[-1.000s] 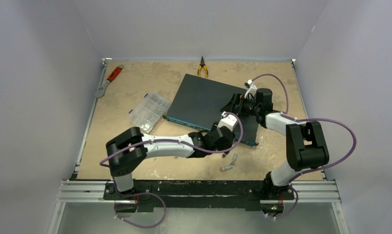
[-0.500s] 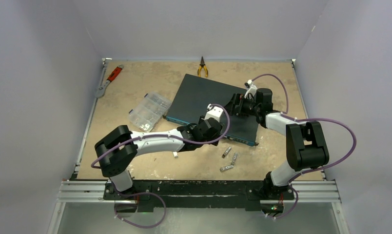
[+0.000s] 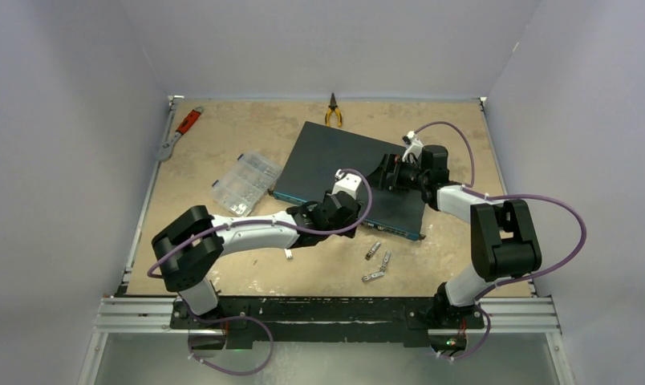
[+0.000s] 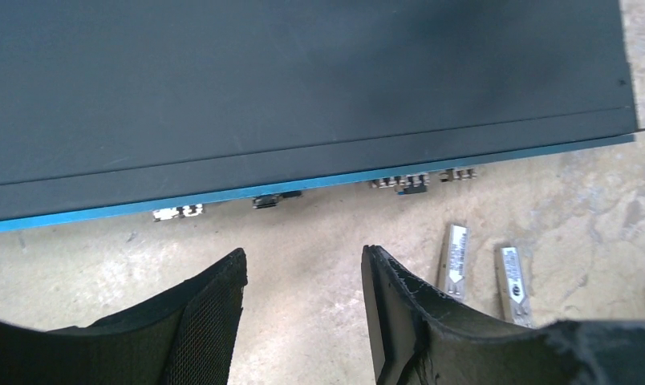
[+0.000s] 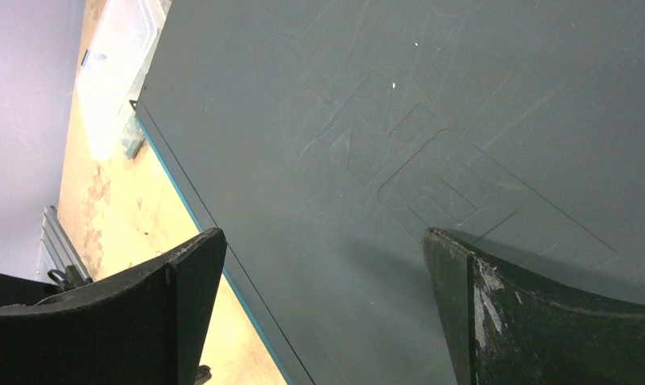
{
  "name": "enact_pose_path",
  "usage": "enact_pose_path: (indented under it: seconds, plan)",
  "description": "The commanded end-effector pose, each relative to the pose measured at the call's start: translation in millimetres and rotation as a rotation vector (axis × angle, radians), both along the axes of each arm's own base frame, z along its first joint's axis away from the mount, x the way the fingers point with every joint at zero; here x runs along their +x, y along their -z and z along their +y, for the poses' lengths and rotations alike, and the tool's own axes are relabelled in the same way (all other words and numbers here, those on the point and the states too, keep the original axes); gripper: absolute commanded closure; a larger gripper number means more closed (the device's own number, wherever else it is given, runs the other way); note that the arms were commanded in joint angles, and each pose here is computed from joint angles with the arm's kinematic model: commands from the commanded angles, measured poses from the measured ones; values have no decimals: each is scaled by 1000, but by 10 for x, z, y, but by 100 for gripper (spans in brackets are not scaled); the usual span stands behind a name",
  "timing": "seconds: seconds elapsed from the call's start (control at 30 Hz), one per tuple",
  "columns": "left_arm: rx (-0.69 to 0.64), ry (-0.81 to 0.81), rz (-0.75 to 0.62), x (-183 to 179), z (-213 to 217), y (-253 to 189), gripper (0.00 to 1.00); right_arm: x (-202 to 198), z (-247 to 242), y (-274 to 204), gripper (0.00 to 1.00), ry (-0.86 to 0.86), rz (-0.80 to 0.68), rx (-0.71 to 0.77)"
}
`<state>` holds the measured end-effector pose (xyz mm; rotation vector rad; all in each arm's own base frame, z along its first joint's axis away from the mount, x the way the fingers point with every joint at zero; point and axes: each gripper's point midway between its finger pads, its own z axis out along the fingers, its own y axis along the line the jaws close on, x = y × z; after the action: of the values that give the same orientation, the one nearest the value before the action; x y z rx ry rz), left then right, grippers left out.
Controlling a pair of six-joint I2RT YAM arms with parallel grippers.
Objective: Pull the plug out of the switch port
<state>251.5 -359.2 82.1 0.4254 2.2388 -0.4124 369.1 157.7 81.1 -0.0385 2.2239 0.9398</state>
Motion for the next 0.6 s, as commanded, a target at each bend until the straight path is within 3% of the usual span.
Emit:
enact_pose_path:
  seconds: [0.0,0.43,0.57]
  plan:
    - [-120,48,-10,-20,-283,-191,47,-500,-312,850,1,81,314,-171]
    - [-124,108,-34,-245,-981,-177,49,-515,-312,839,1,80,313,-169]
    - [-78,68,-20,-225,-1008,-65,52,-516,-309,832,1,79,311,-168]
